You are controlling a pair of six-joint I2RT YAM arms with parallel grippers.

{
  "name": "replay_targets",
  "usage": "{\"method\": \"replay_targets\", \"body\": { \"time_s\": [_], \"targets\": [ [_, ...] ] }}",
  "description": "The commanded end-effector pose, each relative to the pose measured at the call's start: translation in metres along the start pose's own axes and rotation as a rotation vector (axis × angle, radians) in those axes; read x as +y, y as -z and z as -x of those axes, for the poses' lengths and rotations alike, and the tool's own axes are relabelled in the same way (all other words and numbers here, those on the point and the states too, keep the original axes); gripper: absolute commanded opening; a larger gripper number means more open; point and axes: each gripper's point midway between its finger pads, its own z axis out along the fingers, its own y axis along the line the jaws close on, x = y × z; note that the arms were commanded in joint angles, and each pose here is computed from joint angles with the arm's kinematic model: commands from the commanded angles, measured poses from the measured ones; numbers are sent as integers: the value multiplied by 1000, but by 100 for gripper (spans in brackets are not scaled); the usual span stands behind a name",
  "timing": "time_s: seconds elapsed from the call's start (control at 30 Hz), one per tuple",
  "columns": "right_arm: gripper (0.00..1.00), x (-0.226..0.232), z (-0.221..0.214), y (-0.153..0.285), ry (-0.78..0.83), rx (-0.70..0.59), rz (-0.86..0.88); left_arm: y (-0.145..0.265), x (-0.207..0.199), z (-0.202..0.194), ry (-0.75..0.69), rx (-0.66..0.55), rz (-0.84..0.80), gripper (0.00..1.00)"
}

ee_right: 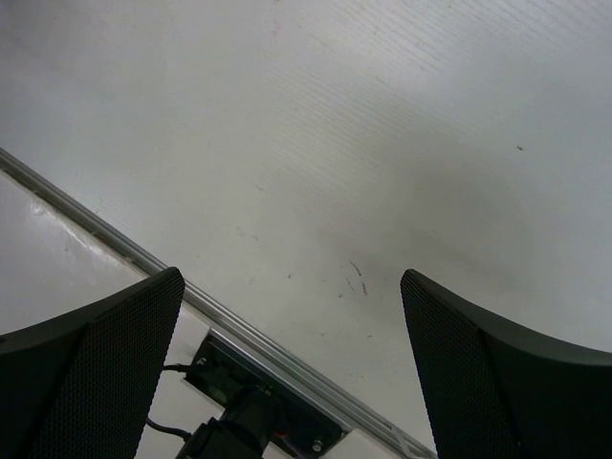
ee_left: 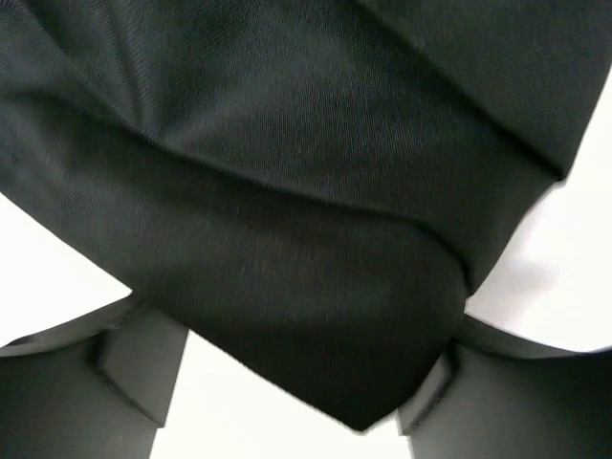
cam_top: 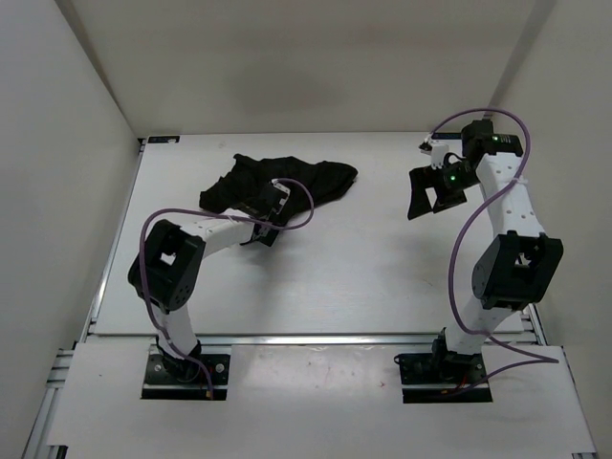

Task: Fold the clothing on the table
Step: Flatten the skirt out

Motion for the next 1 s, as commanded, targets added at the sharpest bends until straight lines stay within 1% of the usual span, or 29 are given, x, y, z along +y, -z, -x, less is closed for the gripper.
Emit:
{"method": "replay_targets", "body": {
  "time_s": [0.0,0.03,0.1,0.13,0.23,0.27,0.3,0.33,0.37,0.47,0.53,0.57,0.6,0.63,0.67,0.7,0.73,0.77,0.8,0.83,0.87,0.9,0.93,0.97],
  "targets": [
    [99,-1,6,16,39,-14,-41,-8,3,21,66,-49,-19,81],
    [100,-2,8,18,43,-19,-43,-11,0,22,70,-48,-30,78],
    [99,-7,6,23,61,-13,-71,-17,-5,21,90,-36,-48,69],
    [99,-7,6,25,56,-18,-76,-20,-8,19,92,-29,-54,68],
    [99,-9,2,30,63,-11,-91,-21,-8,29,90,-40,-40,58],
    [99,-11,2,29,69,-7,-99,-22,-8,37,114,-55,-66,49],
    [100,-10,3,29,73,-8,-99,-24,-10,36,114,-46,-75,40],
    [99,-12,3,28,60,-6,-100,-24,-6,36,118,-39,-75,6],
    [100,-10,4,28,71,-9,-97,-22,-9,38,132,-35,-74,0],
    [99,-12,7,28,63,-20,-100,-7,-5,56,143,-88,-24,0],
    [100,-12,9,28,54,-33,-100,19,-2,77,142,-152,5,0],
    [99,-12,9,27,39,-40,-96,30,-8,78,116,-149,-7,0],
    [99,-15,9,26,33,-42,-95,49,-12,93,111,-182,-25,0],
    [99,-14,11,26,30,-52,-90,69,-8,114,138,-228,-35,0],
    [99,-13,14,25,22,-61,-83,83,-15,117,132,-210,-85,0],
    [99,-15,14,26,16,-73,-80,102,-10,134,185,-213,-106,0],
    [100,-15,15,26,4,-83,-74,125,-3,169,262,-277,-173,0],
    [99,-16,18,27,3,-95,-76,138,-11,175,317,-256,-283,0],
    [99,-16,16,24,-2,-83,-67,161,-2,203,437,-292,-391,0],
    [100,-17,16,22,-4,-77,-66,180,28,231,538,-360,-431,0],
    [99,-15,18,25,8,-82,-73,210,34,253,621,-422,-564,0],
    [99,-13,20,24,16,-84,-65,213,46,265,707,-452,-667,0],
    [99,-8,20,22,28,-81,-56,225,79,274,817,-515,-741,0],
    [99,-7,22,24,36,-86,-58,212,112,262,904,-534,-723,0]
  ]
}}
